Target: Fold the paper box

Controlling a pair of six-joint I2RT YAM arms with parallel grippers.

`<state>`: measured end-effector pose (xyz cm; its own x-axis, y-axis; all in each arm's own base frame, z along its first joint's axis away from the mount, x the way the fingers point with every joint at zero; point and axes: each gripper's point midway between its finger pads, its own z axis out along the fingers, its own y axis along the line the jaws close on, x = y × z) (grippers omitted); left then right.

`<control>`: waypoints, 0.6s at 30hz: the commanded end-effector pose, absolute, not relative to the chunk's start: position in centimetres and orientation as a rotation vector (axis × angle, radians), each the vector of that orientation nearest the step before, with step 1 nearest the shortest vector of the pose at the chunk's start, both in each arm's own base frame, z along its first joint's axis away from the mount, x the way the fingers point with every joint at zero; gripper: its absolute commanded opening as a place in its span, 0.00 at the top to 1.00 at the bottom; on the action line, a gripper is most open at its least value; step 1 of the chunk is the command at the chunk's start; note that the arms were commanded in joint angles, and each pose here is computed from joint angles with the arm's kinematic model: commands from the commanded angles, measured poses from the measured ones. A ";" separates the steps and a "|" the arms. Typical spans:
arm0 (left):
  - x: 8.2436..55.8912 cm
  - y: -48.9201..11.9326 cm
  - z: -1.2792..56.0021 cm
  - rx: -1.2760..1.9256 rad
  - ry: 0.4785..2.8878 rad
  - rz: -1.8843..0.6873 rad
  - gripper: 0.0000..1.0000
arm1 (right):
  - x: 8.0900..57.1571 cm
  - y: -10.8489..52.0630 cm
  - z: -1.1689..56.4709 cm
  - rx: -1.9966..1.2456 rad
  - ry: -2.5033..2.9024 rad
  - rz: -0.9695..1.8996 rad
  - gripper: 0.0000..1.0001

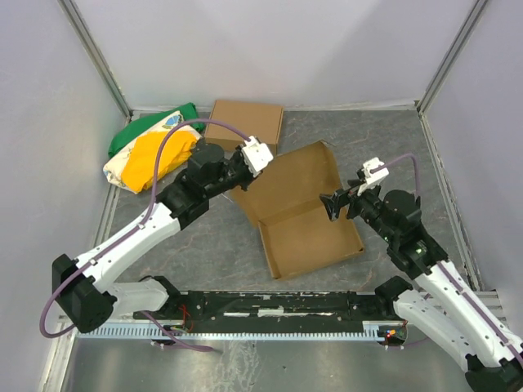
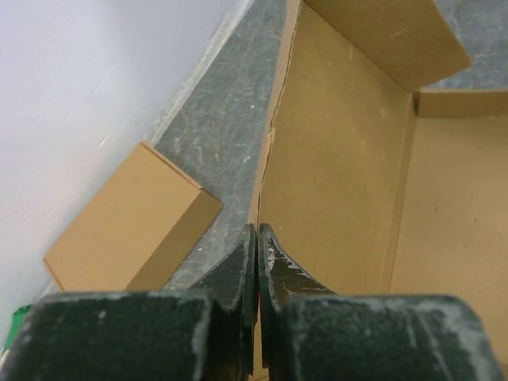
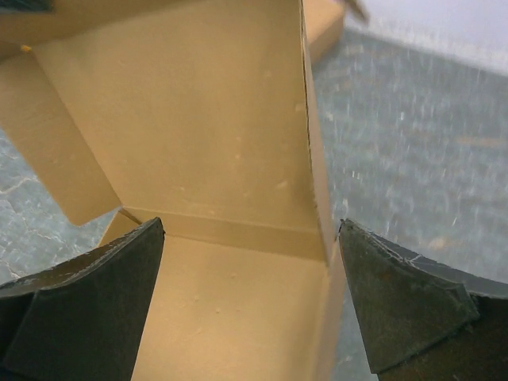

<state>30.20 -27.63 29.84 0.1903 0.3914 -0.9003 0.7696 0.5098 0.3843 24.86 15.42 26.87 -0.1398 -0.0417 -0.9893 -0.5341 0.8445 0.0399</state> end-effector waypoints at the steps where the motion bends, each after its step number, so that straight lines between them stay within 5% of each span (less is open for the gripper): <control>1: 28.5 -29.7 30.6 1.097 1.417 -0.429 0.97 | 25.7 14.1 25.6 -0.199 1.665 0.483 0.01; 6: 27.8 -30.3 28.6 1.192 1.446 -0.347 0.97 | 26.2 13.1 24.0 -0.195 1.680 0.401 0.01; 11: 27.6 -30.7 27.7 1.231 1.464 -0.309 0.97 | 26.8 13.7 22.9 -0.233 1.756 0.383 0.11; 18: 28.1 -31.4 27.0 1.249 1.485 -0.244 0.97 | 26.2 16.2 20.8 -0.288 1.843 0.518 0.43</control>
